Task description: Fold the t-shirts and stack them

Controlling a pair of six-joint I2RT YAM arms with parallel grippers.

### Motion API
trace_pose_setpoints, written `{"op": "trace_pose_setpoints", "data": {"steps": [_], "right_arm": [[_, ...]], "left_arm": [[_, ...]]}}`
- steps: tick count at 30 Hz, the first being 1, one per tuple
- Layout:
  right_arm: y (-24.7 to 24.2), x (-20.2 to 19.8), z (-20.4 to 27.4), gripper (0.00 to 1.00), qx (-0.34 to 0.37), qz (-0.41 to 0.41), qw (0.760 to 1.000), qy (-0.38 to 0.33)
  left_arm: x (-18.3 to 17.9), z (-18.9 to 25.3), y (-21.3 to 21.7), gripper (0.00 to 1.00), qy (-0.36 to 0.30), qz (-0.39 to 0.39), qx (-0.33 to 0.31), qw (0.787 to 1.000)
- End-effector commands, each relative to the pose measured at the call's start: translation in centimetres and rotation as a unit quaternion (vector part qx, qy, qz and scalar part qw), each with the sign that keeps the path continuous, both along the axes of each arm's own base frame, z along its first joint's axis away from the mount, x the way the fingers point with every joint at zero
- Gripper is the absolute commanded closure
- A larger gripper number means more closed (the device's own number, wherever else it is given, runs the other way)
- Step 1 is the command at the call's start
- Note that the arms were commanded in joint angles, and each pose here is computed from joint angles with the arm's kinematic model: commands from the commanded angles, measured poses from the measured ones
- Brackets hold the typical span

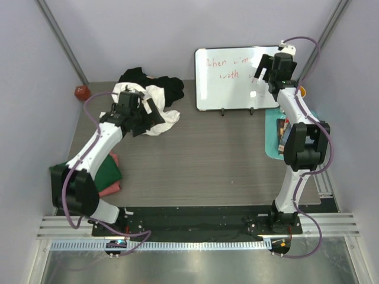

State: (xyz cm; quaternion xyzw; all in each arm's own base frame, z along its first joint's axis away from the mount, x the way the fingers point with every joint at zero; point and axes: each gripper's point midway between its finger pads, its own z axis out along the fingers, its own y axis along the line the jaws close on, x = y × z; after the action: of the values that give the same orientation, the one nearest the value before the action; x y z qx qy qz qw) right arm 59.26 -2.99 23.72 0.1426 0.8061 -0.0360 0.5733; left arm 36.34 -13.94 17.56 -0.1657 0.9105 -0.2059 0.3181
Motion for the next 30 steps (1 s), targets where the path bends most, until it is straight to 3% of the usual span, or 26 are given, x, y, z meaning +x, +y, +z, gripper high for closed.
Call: {"op": "trace_pose_setpoints", "data": {"steps": [1, 6, 13, 21, 30], "right_arm": [[-3.7, 2.7, 1.9, 0.0, 0.009, 0.001, 0.999, -0.053], [-8.3, 5.1, 0.3, 0.0, 0.029, -0.001, 0.998, -0.049], [-10.4, 6.7, 0.4, 0.0, 0.072, 0.037, 0.994, -0.074], [-8.6, 8.2, -1.7, 0.0, 0.107, 0.097, 0.987, -0.073], [-8.0, 9.6, -4.9, 0.0, 0.137, 0.108, 0.983, -0.065]], "left_arm": [[4.0, 3.4, -2.6, 0.0, -0.055, -0.038, -0.047, 0.997], [4.2, 2.6, -2.6, 0.0, -0.055, -0.042, -0.045, 0.997], [4.7, -0.2, -3.5, 0.0, -0.026, -0.052, -0.055, 0.997], [4.7, -1.1, -3.3, 0.0, -0.024, -0.05, -0.05, 0.997], [4.4, -2.1, -3.4, 0.0, -0.014, -0.056, -0.05, 0.997]]}}
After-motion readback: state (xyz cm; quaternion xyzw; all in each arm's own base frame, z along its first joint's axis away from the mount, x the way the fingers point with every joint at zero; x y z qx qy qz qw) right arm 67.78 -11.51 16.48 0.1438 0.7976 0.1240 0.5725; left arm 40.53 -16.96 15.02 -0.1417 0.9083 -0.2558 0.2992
